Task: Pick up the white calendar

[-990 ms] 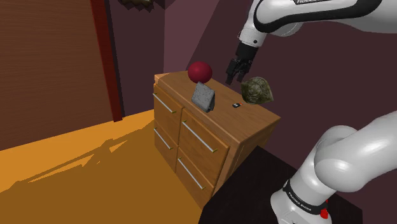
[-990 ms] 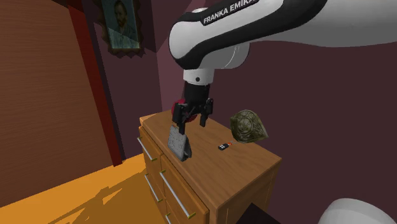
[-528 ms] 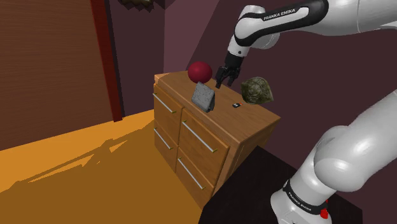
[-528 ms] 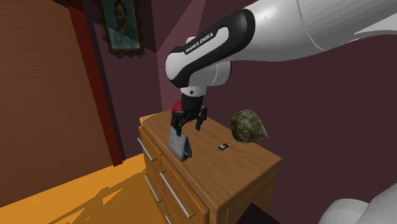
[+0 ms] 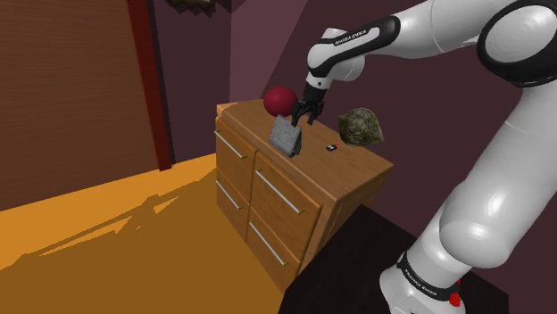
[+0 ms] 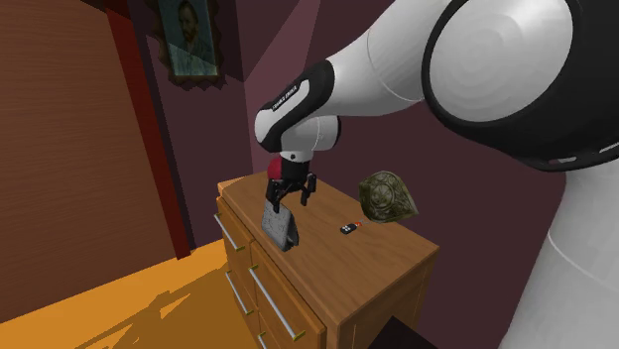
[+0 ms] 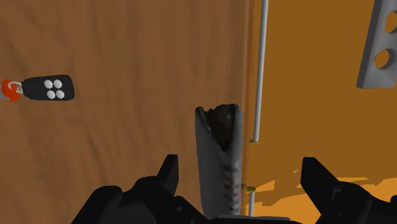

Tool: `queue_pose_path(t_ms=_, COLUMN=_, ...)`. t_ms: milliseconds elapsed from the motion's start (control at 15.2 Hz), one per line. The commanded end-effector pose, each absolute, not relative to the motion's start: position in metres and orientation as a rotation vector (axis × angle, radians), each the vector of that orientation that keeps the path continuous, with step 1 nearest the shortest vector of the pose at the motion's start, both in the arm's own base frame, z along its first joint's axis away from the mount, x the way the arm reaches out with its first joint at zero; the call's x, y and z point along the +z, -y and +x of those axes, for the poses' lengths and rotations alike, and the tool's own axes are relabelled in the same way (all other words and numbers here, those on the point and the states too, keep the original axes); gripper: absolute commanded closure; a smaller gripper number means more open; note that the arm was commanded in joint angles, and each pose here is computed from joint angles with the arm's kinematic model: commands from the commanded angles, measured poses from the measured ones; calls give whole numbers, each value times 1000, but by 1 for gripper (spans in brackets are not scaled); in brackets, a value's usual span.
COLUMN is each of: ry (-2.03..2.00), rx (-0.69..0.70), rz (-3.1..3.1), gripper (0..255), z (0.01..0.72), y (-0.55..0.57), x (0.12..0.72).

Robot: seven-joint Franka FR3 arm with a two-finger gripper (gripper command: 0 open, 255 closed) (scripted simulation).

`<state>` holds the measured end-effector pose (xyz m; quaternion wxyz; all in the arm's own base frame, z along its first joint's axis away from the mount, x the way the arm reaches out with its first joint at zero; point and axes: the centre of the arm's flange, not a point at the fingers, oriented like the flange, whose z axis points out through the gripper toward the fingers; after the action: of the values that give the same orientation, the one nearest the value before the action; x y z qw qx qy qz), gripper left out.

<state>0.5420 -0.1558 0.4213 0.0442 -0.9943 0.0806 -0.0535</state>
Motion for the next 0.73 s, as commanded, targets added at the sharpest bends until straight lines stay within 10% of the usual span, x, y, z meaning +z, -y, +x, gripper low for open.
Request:
queue_pose_path(t_ms=0, ry=-257, rx=-167, rz=-3038, gripper=0, z=547, y=159, x=410)
queue_pose_path(t_ms=528, ry=-257, rx=-167, rz=-3038, gripper=0, z=547, y=159, x=376)
queue_pose_path(t_ms=594, ry=-257, rx=-167, rz=-3038, gripper=255, z=547, y=159, x=375)
queue_pose_path(t_ms=660, ry=-257, rx=-167, rz=-3038, gripper=255, z=547, y=159, x=375)
